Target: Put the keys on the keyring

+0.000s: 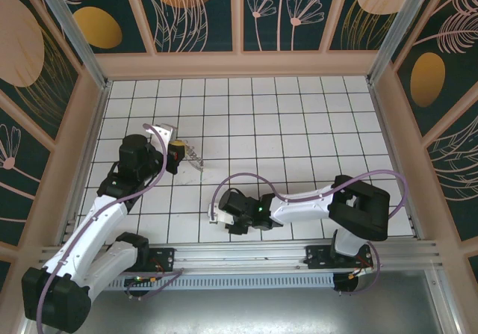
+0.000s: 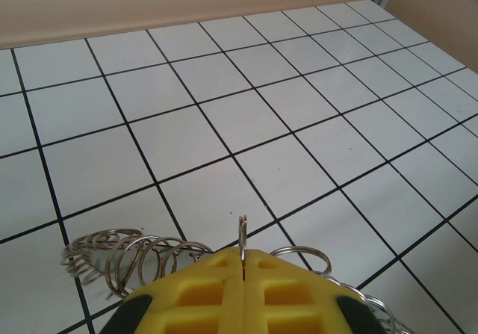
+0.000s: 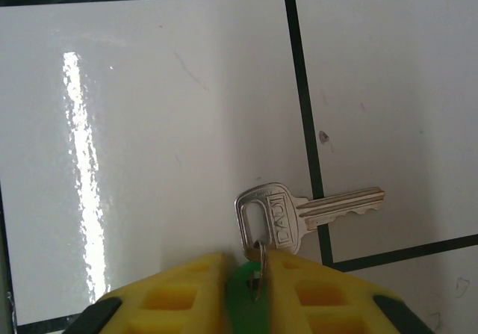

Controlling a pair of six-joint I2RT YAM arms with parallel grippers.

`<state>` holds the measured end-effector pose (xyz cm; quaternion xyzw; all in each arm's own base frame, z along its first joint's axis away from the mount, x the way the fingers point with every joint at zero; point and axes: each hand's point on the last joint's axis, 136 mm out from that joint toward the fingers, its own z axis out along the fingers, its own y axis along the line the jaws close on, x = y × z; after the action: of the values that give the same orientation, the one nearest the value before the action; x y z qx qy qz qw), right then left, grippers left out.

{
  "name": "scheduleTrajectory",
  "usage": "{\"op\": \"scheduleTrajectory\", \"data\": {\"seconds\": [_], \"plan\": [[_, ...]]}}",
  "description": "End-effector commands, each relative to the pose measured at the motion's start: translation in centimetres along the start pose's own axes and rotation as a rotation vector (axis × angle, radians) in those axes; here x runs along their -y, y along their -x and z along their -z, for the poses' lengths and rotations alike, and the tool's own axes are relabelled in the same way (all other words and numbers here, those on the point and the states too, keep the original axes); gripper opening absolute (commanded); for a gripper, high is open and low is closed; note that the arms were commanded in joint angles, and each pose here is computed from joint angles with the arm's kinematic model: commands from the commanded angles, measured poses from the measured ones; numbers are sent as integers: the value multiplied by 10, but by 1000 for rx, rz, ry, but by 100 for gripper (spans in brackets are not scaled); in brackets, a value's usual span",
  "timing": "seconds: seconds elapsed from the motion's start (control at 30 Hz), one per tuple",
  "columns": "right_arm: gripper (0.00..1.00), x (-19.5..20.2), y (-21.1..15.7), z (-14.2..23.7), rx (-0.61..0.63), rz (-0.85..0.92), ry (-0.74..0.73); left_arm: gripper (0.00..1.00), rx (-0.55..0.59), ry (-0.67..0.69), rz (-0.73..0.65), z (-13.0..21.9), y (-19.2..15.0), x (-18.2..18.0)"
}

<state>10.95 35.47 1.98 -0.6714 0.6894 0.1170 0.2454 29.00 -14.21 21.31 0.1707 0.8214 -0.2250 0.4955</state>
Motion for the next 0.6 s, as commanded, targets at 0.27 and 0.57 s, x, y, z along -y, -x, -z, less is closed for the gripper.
{"op": "scheduleTrajectory", "data": {"seconds": [0.27, 0.57], "plan": [[13, 4, 3, -1, -7, 3, -24, 0, 52, -22, -36, 6, 17, 5], [17, 7, 4, 3, 3, -5, -36, 0, 51, -26, -37, 6, 17, 6]]}}
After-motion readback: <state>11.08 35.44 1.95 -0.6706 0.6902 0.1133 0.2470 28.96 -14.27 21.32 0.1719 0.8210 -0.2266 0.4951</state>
